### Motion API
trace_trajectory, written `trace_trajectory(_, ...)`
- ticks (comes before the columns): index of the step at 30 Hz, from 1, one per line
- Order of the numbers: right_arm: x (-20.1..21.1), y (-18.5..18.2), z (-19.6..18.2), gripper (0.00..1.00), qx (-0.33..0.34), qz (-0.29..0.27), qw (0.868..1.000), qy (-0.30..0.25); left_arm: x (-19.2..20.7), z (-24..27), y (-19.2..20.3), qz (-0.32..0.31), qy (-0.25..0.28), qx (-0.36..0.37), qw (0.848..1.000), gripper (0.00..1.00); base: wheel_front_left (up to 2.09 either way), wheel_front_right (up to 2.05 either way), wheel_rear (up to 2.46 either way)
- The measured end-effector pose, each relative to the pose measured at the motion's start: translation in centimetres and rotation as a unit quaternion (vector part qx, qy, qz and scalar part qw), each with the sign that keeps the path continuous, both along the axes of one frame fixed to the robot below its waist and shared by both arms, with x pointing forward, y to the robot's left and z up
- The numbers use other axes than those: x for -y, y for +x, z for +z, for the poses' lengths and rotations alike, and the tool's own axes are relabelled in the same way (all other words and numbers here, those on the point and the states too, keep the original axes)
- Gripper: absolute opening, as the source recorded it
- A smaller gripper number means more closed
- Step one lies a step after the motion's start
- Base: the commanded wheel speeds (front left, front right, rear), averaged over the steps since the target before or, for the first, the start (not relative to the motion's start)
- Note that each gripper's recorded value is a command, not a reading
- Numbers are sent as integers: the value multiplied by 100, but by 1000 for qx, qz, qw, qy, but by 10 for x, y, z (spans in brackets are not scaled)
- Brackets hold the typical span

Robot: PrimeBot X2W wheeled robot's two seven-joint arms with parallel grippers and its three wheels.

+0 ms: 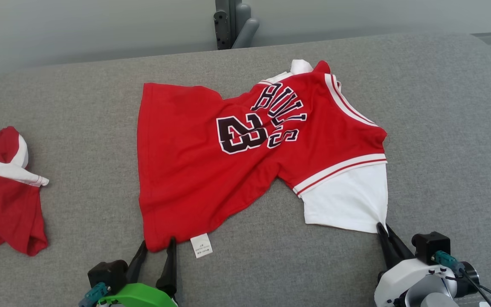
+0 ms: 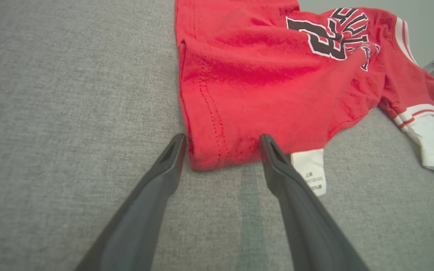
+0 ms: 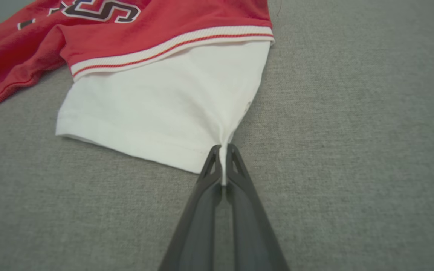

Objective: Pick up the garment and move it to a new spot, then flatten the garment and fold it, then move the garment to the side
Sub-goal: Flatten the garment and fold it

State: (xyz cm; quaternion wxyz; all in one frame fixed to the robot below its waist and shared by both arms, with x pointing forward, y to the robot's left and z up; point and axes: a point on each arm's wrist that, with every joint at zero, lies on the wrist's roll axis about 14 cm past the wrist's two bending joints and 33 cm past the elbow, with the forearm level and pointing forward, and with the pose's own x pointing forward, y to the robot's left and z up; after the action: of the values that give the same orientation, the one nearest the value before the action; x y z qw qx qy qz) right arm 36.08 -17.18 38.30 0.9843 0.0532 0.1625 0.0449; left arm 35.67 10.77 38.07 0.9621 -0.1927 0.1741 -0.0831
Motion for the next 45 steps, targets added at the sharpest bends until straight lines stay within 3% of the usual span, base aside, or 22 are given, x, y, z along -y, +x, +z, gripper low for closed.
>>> trace_trajectory(2,2,1,-1,0,-1,-2,1000,-1,2,-2,2,-4,1,-3,1000,100,0,0,0)
trace_trajectory(3,2,1,-1,0,-1,-2,1000,-1,3,-4,3,-6,2,-7,1000,94,0,0,0)
trace_trajectory(4,2,1,-2,0,-2,-2,1000,-2,3,-7,2,-6,3,-10,1000,50,0,0,0)
trace_trajectory(5,2,1,-2,0,-2,-2,1000,-2,3,-8,2,-6,3,-13,1000,31,0,0,0)
trace_trajectory(6,2,2,-1,0,-1,-2,1000,-1,3,-9,2,-6,3,-15,1000,0,0,0,0)
trace_trajectory(13,-7,20,25,0,44,-3,999,24,3,12,13,-6,3,24,1000,0,0,0,0)
trace_trajectory(18,-10,41,99,0,159,-7,985,60,-6,70,27,4,10,120,993,0,0,0,0)
trace_trajectory(21,-8,51,154,0,237,-5,969,71,-16,103,34,-1,30,174,984,0,0,0,0)
trace_trajectory(24,-6,56,216,0,321,1,943,81,-23,153,49,-19,62,249,966,0,0,0,0)
trace_trajectory(31,-2,51,349,0,480,31,874,67,-39,275,72,-49,152,398,903,0,0,0,0)
trace_trajectory(37,4,46,436,0,570,47,820,18,-48,353,89,-61,224,466,854,0,0,0,0)
trace_trajectory(40,11,58,458,0,584,43,811,-10,-52,375,105,-58,244,474,844,0,0,0,0)
trace_trajectory(45,16,96,474,0,574,42,816,-55,-53,396,138,-56,267,472,839,0,0,0,0)
